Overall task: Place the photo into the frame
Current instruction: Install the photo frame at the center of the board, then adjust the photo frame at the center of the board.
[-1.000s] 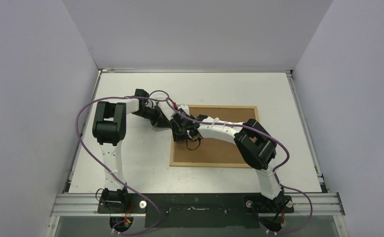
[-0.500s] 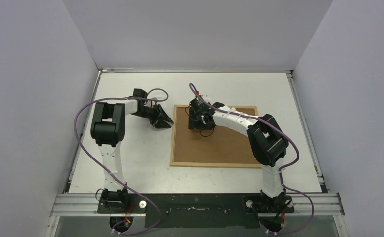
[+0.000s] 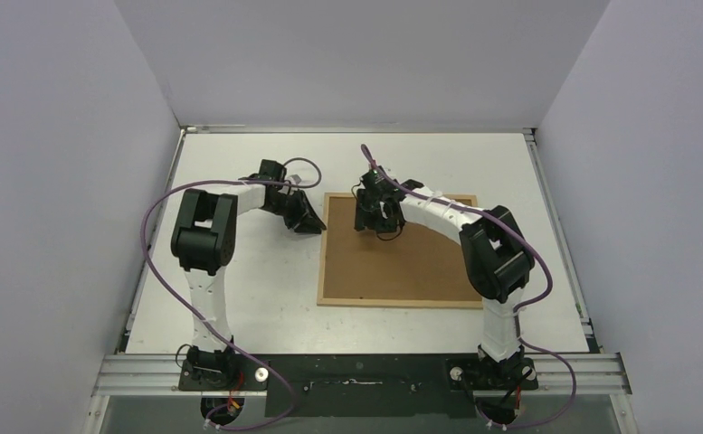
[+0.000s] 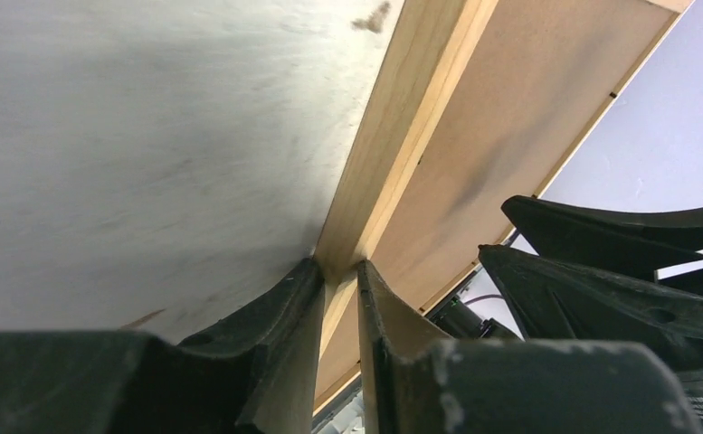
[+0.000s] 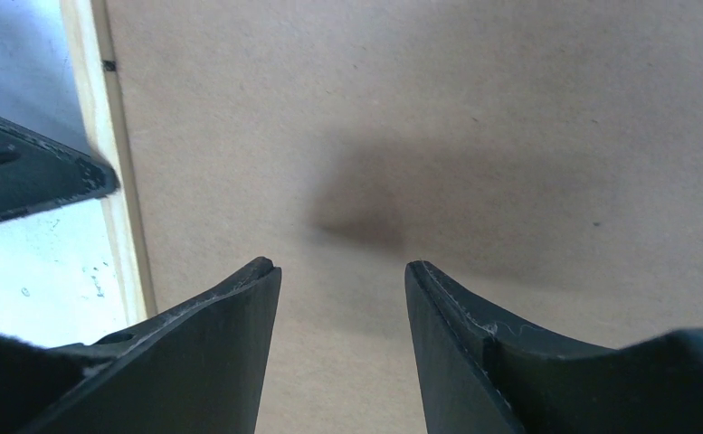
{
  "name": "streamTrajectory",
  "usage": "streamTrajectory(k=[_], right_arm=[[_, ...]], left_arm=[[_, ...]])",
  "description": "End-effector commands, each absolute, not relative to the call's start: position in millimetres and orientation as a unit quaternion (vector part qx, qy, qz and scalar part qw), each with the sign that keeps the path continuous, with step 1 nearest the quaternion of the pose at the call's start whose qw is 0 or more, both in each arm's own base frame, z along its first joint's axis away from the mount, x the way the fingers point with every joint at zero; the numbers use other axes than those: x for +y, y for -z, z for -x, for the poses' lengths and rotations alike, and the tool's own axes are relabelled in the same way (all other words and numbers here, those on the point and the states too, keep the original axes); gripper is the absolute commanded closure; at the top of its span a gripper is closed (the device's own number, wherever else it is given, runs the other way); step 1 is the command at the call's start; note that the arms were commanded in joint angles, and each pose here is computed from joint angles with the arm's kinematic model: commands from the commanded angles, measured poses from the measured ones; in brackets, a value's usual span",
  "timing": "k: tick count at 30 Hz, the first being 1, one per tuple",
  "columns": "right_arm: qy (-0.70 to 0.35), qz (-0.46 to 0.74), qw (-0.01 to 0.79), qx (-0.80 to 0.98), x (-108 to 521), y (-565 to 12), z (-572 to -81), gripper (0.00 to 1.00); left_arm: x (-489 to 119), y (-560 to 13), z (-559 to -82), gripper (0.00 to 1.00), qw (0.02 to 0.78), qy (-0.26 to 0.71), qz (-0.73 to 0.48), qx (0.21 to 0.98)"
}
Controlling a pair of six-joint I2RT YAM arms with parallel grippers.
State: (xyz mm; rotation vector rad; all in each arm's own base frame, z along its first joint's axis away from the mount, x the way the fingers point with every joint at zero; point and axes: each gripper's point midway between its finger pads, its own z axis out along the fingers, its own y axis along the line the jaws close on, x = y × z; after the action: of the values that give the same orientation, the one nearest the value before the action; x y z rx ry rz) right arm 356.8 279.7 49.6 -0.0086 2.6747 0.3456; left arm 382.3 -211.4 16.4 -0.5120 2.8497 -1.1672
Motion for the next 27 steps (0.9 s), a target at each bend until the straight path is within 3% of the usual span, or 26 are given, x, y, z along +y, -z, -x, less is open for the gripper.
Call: streamTrajectory(k=[1, 6, 13, 23, 27], right_arm=[[-0.147, 0.011, 0.248, 0.958, 288, -78, -367, 0.47], [-0.129, 0.017, 0.245, 0.961, 283, -72, -369, 0.47], [-0.091, 0.031, 0.250, 0.963, 275, -72, -375, 0.48], [-0.091, 0.042, 0.252, 0.962, 271, -68, -364, 0.47], [-0.105, 0.042, 0.246, 0.963, 272, -64, -359, 0.46]], left_arm=[[-208, 36, -351, 0.83, 0.000, 0.276, 0.144, 0.950], [-224, 40, -330, 0.93, -0.014, 0.274, 0.140, 0.951], [-241, 47, -291, 0.96, -0.024, 0.296, 0.147, 0.943], [-272, 22, -286, 0.95, 0.000, 0.393, 0.153, 0.907], [-270, -1, -305, 0.87, 0.019, 0.416, 0.146, 0.897]])
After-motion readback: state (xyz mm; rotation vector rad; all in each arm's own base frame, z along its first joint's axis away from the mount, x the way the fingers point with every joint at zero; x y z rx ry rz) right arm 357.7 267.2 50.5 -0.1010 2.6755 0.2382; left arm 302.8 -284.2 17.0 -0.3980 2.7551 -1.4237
